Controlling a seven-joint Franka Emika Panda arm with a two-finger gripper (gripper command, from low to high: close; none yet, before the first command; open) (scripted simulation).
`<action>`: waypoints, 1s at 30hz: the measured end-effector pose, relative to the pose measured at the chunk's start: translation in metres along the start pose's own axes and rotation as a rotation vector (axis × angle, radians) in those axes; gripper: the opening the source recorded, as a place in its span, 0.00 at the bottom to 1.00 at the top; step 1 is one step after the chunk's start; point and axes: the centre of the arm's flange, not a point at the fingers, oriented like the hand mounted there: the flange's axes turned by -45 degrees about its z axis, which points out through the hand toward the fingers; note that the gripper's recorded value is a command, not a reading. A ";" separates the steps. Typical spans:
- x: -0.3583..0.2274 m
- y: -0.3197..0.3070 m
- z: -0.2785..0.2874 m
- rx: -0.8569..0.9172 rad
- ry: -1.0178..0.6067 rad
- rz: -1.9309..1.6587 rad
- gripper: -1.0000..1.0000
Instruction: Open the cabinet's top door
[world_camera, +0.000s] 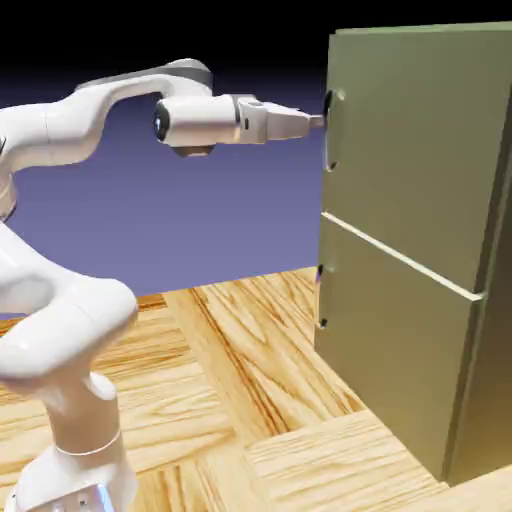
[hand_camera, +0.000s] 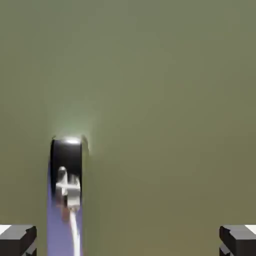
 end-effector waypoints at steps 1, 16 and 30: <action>-0.006 -0.006 0.003 0.002 0.002 -0.002 0.50; -0.023 -0.006 0.027 0.090 0.004 -0.005 0.00; -0.023 0.071 -0.089 0.407 0.003 -0.006 0.00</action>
